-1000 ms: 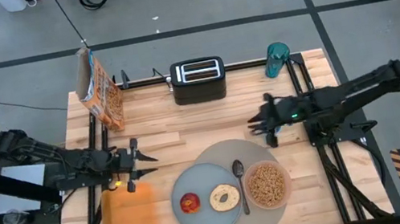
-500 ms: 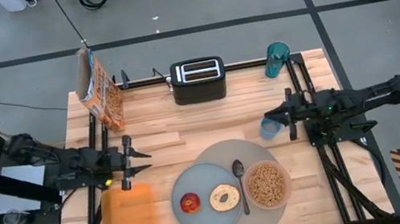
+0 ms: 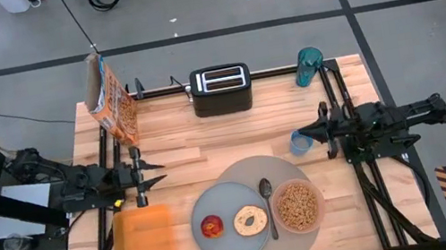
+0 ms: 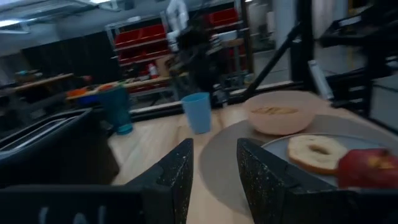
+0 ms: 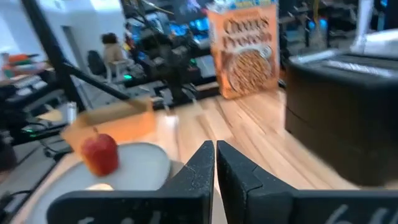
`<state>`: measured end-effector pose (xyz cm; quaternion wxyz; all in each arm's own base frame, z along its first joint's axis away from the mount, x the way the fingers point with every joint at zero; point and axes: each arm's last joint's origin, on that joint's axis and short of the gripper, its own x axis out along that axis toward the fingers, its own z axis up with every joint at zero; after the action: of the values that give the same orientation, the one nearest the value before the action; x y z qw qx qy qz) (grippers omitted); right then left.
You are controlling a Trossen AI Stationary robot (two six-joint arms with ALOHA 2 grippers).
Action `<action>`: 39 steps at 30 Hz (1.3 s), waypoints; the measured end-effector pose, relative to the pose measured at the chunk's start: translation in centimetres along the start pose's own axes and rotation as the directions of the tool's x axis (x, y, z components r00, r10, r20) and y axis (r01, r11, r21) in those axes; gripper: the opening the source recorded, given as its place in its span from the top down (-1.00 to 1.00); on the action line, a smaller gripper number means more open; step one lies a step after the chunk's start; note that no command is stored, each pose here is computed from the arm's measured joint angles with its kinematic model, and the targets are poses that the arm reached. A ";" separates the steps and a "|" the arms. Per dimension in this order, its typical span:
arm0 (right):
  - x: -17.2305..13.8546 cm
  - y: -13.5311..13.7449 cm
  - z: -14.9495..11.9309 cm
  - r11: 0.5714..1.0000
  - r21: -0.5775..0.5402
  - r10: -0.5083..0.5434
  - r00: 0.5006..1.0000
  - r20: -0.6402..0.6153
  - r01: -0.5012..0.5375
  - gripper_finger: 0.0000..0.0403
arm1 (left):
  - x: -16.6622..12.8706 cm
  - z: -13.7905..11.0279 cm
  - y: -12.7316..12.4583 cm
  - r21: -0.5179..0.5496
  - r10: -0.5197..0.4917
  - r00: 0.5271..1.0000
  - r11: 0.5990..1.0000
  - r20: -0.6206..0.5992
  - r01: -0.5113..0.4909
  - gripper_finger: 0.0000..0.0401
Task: Arrange a breakfast setting
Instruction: Return to Home Position
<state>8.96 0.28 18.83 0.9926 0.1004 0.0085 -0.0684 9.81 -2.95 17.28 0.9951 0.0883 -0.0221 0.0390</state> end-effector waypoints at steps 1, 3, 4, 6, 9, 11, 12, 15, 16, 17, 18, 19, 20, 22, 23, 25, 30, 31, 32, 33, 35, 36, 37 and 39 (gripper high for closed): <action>0.1 -0.1 -0.3 1.000 0.008 -0.018 1.000 -0.005 0.018 0.87 | 0.0 0.0 0.0 -0.002 -0.019 1.000 1.000 0.007 0.019 0.36; 0.3 -0.2 -0.8 0.999 0.035 -0.042 0.999 -0.009 0.042 0.87 | 0.0 0.0 -0.1 0.003 -0.039 0.999 0.999 0.009 0.039 0.41; 0.3 -0.3 -1.2 0.997 0.050 -0.049 0.999 -0.020 0.050 0.87 | 0.0 0.1 -0.1 0.002 -0.043 0.999 0.999 0.011 0.043 0.43; 0.4 -0.3 -1.6 0.996 0.079 -0.043 0.998 -0.036 0.046 0.88 | 0.0 0.1 -0.1 -0.007 -0.042 0.999 0.999 0.011 0.042 0.45; 0.5 -0.2 -1.6 0.994 0.113 0.006 0.999 -0.042 -0.001 0.88 | 0.0 0.0 -0.1 -0.048 -0.042 0.999 0.998 0.011 0.043 0.46; 0.5 -0.1 -1.6 0.993 0.119 0.032 0.998 -0.048 -0.026 0.88 | 0.0 0.0 -0.1 -0.110 -0.042 0.999 0.993 0.011 0.043 0.46; 0.5 -0.1 -1.6 0.992 0.119 0.043 0.998 -0.051 -0.037 0.88 | 0.0 0.0 -0.1 -0.157 -0.043 0.999 0.987 0.011 0.044 0.46; 0.4 0.0 -1.6 0.992 0.118 0.052 0.997 -0.052 -0.046 0.88 | 0.0 0.0 -0.1 -0.303 -0.043 0.999 0.952 0.011 0.045 0.46; 0.4 0.0 -1.6 0.992 0.118 0.052 0.997 -0.053 -0.045 0.88 | 0.0 0.0 -0.1 -0.337 -0.043 0.999 0.940 0.011 0.044 0.46; 0.4 0.0 -1.6 0.992 0.117 0.052 0.997 -0.053 -0.046 0.88 | 0.0 0.0 -0.1 -0.361 -0.043 0.999 0.931 0.011 0.044 0.46; 0.4 0.0 -1.6 0.992 0.117 0.052 0.997 -0.052 -0.046 0.88 | 0.0 0.0 -0.1 -0.376 -0.043 0.999 0.926 0.011 0.044 0.46; 0.4 0.0 -1.6 0.992 0.117 0.052 0.997 -0.052 -0.046 0.88 | 0.0 0.0 -0.1 -0.388 -0.043 0.999 0.920 0.011 0.044 0.46; 0.4 0.0 -1.6 0.992 0.117 0.052 0.997 -0.053 -0.046 0.88 | 0.0 0.0 -0.1 -0.391 -0.043 0.999 0.919 0.010 0.044 0.46; 0.4 0.0 -1.6 0.992 0.116 0.053 0.997 -0.053 -0.046 0.88 | 0.0 0.0 -0.1 -0.391 -0.043 0.999 0.919 0.010 0.044 0.46; 0.4 0.0 -1.6 0.992 0.116 0.053 0.997 -0.053 -0.046 0.89 | 0.0 0.0 -0.1 -0.391 -0.043 0.999 0.919 0.010 0.044 0.46; 0.4 0.0 -1.6 0.992 0.116 0.053 0.997 -0.053 -0.046 0.88 | 0.0 0.0 -0.1 -0.391 -0.043 0.999 0.919 0.011 0.044 0.46; 0.5 0.0 -1.6 0.992 0.115 0.053 0.997 -0.053 -0.047 0.88 | 0.0 0.0 -0.1 -0.391 -0.043 0.999 0.920 0.010 0.044 0.46; 0.5 0.0 -1.6 0.992 0.115 0.053 0.997 -0.053 -0.047 0.88 | 0.0 0.0 -0.1 -0.391 -0.043 0.999 0.919 0.010 0.044 0.46; 0.5 0.0 -1.6 0.992 0.115 0.053 0.997 -0.053 -0.047 0.88 | 0.0 0.0 -0.1 -0.391 -0.043 0.999 0.919 0.010 0.044 0.46; 0.5 0.0 -1.6 0.992 0.115 0.053 0.997 -0.053 -0.047 0.89 | 0.0 0.0 -0.1 -0.391 -0.043 0.999 0.920 0.010 0.044 0.46; 0.5 0.0 -1.6 0.992 0.115 0.053 0.997 -0.053 -0.047 0.89 | 0.0 0.0 -0.1 -0.391 -0.043 0.999 0.920 0.010 0.044 0.46; 0.5 0.0 -1.6 0.992 0.115 0.053 0.997 -0.053 -0.047 0.89 | 0.0 0.0 -0.1 -0.390 -0.043 0.999 0.920 0.010 0.044 0.46; 0.5 0.0 -1.6 0.992 0.115 0.053 0.997 -0.053 -0.047 0.89 | 0.0 0.0 -0.1 -0.390 -0.043 0.999 0.920 0.010 0.044 0.46; 0.5 0.0 -1.6 0.992 0.115 0.053 0.997 -0.053 -0.047 0.89 | 0.0 0.0 -0.1 -0.391 -0.043 0.999 0.920 0.010 0.044 0.46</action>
<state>9.39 0.51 17.21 0.9860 0.1591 0.0300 -0.0409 9.83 -3.09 17.28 0.9933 -0.1114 -0.0283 0.0118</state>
